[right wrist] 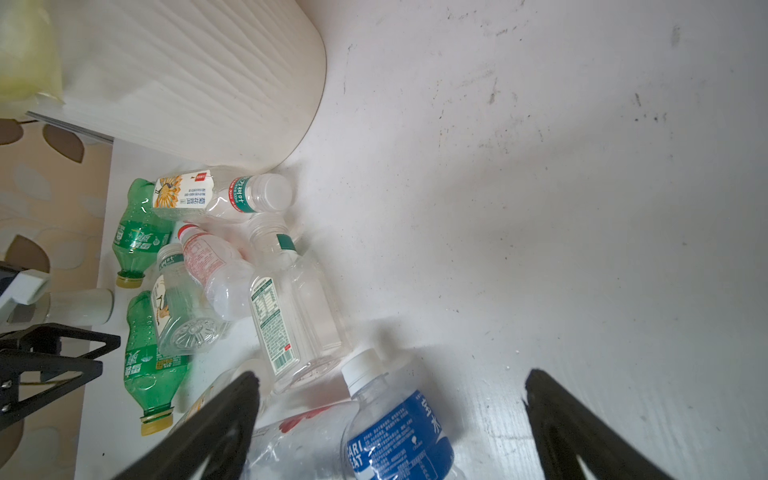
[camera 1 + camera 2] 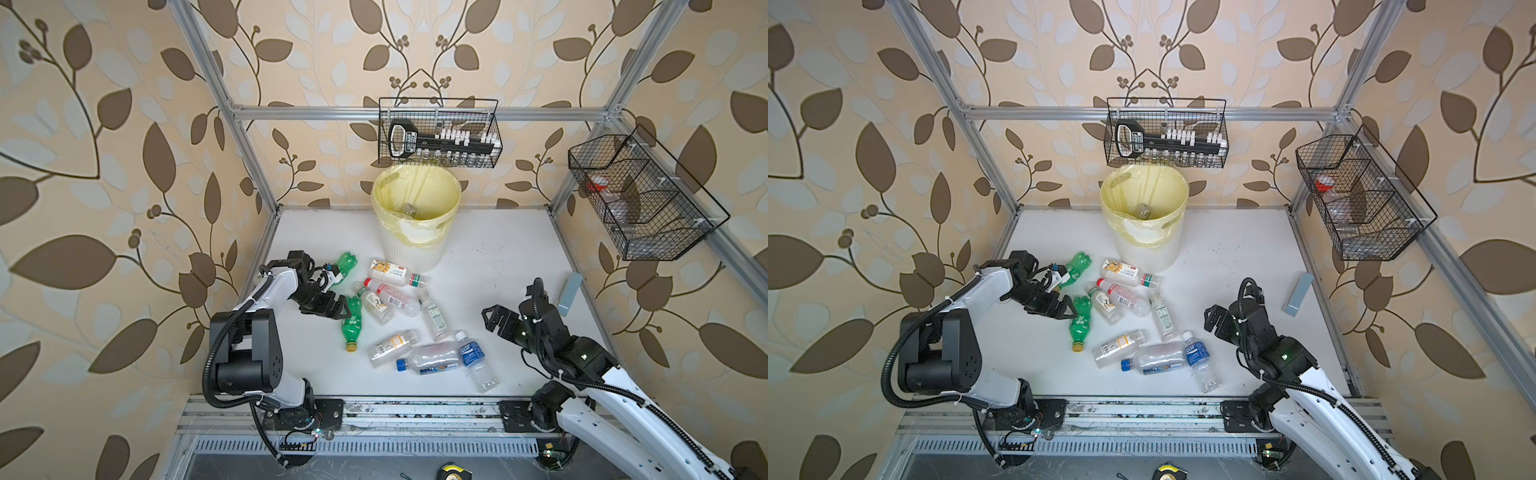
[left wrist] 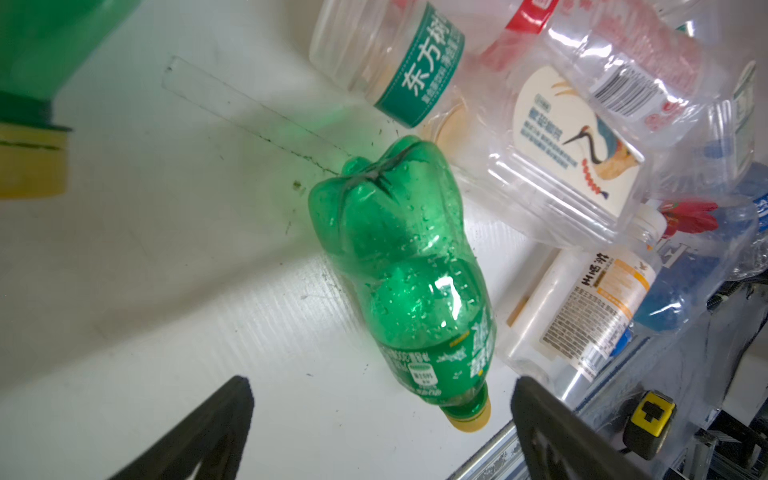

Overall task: Throw the plastic bottles in the bin
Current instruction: 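Lower the left gripper onto the green soda bottle nearest it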

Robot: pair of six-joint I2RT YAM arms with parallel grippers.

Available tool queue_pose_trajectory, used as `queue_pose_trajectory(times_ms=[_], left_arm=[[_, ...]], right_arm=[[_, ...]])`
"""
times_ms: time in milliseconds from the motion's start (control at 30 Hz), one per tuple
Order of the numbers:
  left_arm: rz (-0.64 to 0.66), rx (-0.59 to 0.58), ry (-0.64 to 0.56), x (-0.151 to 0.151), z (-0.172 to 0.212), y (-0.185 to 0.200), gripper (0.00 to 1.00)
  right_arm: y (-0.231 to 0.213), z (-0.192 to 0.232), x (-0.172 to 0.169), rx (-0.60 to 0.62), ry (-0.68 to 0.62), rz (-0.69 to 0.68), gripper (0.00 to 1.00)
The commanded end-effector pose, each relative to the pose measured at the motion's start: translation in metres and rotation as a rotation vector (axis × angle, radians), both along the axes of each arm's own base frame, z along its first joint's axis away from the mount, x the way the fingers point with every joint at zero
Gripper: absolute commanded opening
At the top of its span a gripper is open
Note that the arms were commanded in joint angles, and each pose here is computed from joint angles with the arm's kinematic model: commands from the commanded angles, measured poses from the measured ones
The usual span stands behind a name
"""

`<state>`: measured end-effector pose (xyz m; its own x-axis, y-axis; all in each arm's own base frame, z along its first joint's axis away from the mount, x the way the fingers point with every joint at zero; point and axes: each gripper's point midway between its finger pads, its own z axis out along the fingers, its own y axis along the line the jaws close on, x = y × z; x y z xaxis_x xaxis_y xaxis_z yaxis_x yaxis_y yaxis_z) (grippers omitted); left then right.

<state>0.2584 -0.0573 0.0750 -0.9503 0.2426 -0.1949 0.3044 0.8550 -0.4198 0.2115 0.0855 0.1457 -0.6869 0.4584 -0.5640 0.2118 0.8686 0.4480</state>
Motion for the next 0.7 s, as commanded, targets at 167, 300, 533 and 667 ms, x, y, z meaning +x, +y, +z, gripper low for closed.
queue_pose_trajectory(times_ms=[167,300,533,667], left_arm=[[-0.012,0.055,-0.036,0.016,0.009,-0.009,0.99],[-0.058,0.087,-0.041,0.016,0.008,-0.015,0.99],[-0.046,0.076,0.023,0.016,-0.006,-0.019,0.99],[-0.043,0.094,0.037,0.016,-0.014,-0.018,0.99]], right_arm=[[-0.015,0.013,0.003,-0.09,-0.037,-0.029,1.0],[-0.012,0.025,0.013,-0.094,-0.077,-0.029,1.0],[-0.01,0.029,0.018,-0.094,-0.095,-0.022,1.0],[-0.012,0.029,0.019,-0.097,-0.109,-0.033,1.0]])
